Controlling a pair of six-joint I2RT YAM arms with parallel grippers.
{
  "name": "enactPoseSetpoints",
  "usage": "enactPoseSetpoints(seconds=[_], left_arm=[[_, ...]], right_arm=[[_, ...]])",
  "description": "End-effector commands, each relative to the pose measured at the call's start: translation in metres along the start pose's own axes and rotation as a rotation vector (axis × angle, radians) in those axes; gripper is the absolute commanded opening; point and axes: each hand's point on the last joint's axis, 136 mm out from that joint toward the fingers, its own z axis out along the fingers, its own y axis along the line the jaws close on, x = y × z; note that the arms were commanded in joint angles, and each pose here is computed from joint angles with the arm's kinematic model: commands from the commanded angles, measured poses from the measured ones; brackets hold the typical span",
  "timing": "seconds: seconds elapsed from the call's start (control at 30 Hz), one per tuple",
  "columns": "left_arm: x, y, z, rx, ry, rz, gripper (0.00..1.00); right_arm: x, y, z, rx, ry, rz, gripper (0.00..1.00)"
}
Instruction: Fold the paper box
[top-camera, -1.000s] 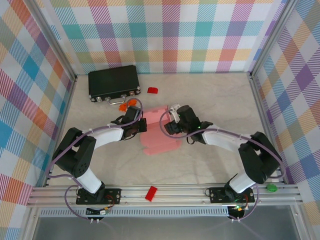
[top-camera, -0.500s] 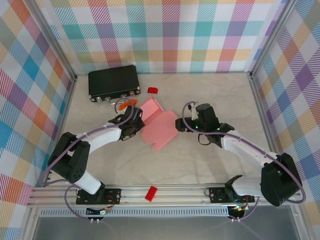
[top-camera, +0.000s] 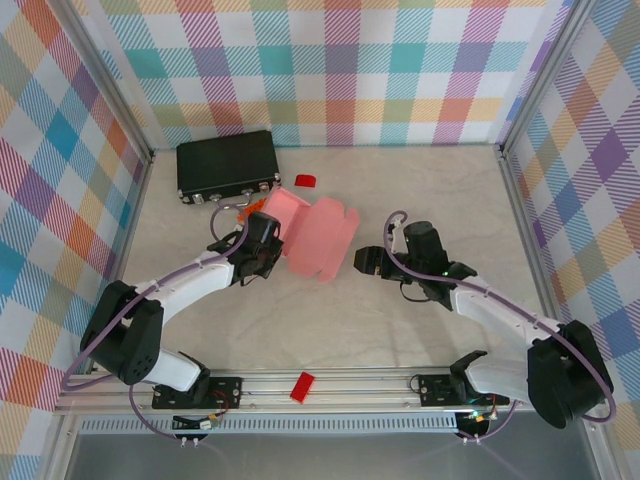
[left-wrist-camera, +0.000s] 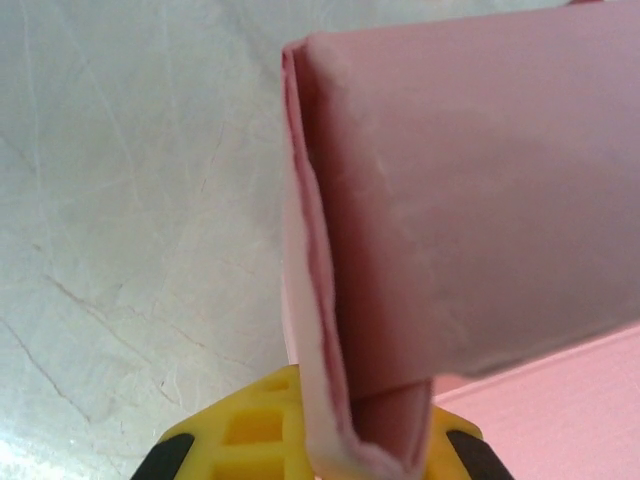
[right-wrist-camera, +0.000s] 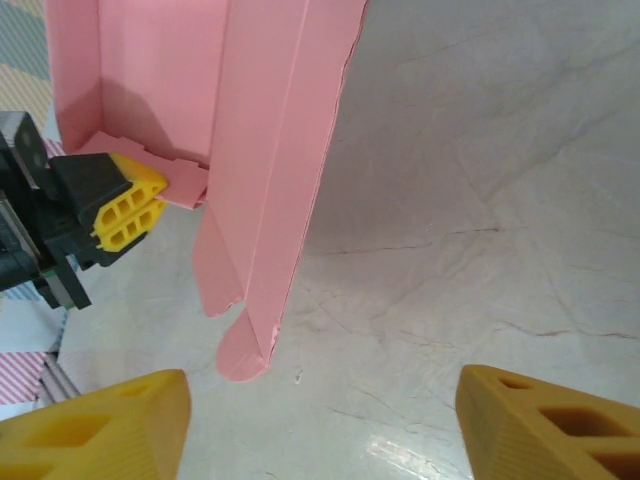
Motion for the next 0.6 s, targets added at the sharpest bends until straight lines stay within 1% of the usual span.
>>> enactPoseSetpoints(seconds=[0.0,0.1,0.3,0.57], left_arm=[[0.011,0.006,-0.005,-0.013,0.041,-0.056,0.0],[0.016,0.007,-0.004,-0.012,0.068,-0.069,0.0],[0.022,0.005,-0.005,0.002,0.096,-0.088,0.0],[0.023,0.003,-0.009,0.012,0.099,-0.095,0.0]], right_arm=[[-0.015,0.019,0.004,-0.108,-0.045,0.049,0.65],[-0.016,0.023,0.011,-0.144,-0.04,0.056,0.61],[-0.021,0.017,0.022,-0.129,-0.048,0.116,0.56],[-0.026,0.023,0.034,-0.17,-0.029,0.142,0.44]])
